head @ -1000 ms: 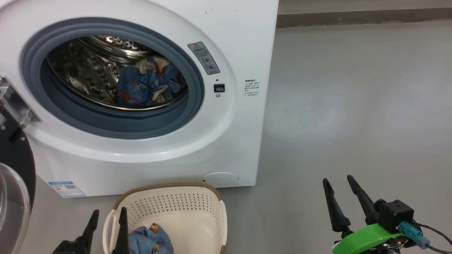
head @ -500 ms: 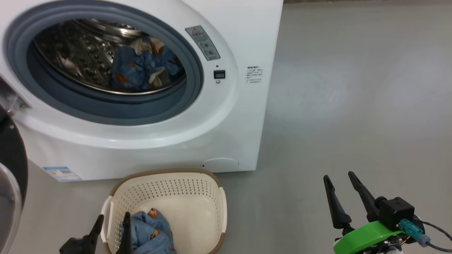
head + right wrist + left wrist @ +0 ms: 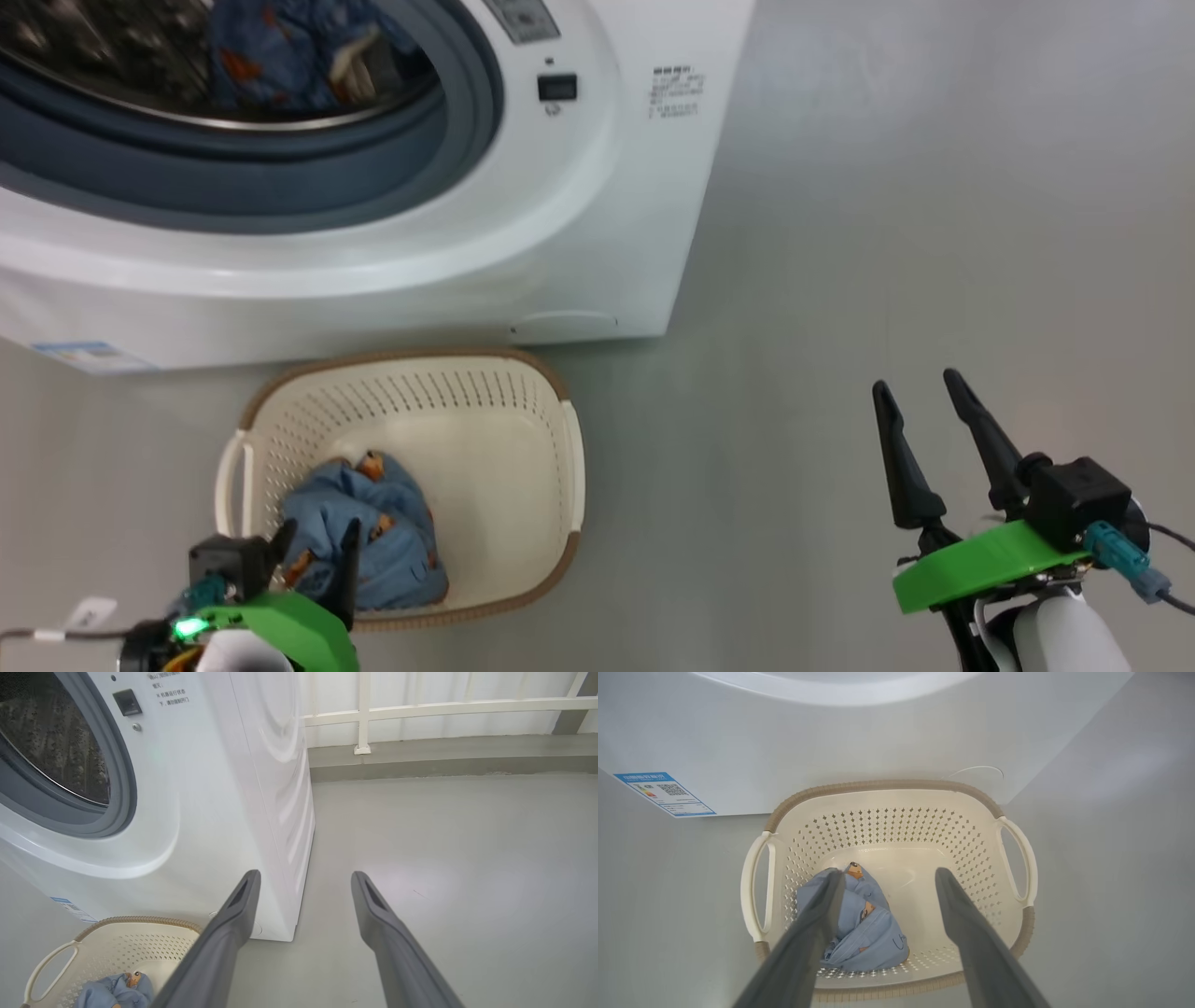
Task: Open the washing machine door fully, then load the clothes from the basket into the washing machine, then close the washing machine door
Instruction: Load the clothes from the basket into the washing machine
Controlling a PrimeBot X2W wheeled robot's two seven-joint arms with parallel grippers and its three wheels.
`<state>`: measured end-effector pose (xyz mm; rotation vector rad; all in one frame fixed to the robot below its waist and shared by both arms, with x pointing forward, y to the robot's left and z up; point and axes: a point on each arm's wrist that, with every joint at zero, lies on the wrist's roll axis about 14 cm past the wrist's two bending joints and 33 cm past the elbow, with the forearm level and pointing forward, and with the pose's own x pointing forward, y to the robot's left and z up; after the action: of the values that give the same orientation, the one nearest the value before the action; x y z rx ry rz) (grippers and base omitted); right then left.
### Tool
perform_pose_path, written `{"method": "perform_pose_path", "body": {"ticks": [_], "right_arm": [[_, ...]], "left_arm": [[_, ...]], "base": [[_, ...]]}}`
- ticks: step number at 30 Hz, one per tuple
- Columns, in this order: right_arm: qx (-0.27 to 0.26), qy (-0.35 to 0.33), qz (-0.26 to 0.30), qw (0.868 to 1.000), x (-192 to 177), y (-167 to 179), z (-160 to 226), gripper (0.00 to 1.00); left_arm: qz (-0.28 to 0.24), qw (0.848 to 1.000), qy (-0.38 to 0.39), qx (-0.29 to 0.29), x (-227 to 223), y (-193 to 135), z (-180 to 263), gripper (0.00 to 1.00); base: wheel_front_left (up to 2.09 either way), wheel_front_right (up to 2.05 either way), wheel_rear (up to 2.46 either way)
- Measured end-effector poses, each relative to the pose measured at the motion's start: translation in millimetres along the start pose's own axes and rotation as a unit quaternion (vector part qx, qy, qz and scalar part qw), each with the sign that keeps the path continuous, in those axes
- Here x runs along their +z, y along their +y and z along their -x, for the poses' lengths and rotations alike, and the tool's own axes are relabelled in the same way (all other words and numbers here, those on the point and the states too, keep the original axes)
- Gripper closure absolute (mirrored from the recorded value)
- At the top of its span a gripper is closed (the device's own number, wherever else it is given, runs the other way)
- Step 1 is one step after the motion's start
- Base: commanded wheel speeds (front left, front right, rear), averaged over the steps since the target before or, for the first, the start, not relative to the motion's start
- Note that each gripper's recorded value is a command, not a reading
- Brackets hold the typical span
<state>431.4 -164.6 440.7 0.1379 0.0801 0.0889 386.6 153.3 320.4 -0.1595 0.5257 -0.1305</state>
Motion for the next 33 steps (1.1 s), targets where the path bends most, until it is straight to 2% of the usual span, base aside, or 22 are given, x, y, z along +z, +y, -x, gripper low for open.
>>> {"method": "perform_pose_path", "body": {"ticks": [7, 13, 16, 19, 26, 33], "right_arm": [[-0.011, 0.024, 0.001, 1.0, -26.1, -11.7, -18.6, 0.0], [-0.024, 0.054, -0.002, 0.998, -55.9, -23.5, -29.1, 0.0], [-0.034, 0.069, -0.004, 0.997, -70.4, -31.4, -30.9, 0.0], [-0.042, 0.083, -0.004, 0.996, -84.4, -38.3, -31.5, 0.0], [-0.062, 0.111, 0.001, 0.992, -110.3, -55.4, -30.4, 0.0], [-0.077, 0.143, 0.009, 0.987, -137.8, -69.1, -25.4, 0.0]], "left_arm": [[-0.023, 0.994, 0.107, -0.004, -40.8, 16.6, -41.2, 0.0], [-0.061, 0.977, 0.206, -0.008, -83.3, 35.9, -64.1, 0.0], [-0.054, 0.97, 0.235, -0.002, -99.9, 42.4, -75.4, 0.0], [-0.075, 0.96, 0.268, -0.012, -116.0, 46.6, -86.4, 0.0], [-0.069, 0.944, 0.323, -0.014, -149.9, 53.8, -108.6, 0.0], [-0.057, 0.928, 0.368, -0.034, -181.8, 42.2, -132.1, 0.0]], "base": [[0.0, 0.0, 0.0], [0.0, 0.0, 0.0], [0.0, 0.0, 0.0], [0.0, 0.0, 0.0], [0.0, 0.0, 0.0], [0.0, 0.0, 0.0]]}}
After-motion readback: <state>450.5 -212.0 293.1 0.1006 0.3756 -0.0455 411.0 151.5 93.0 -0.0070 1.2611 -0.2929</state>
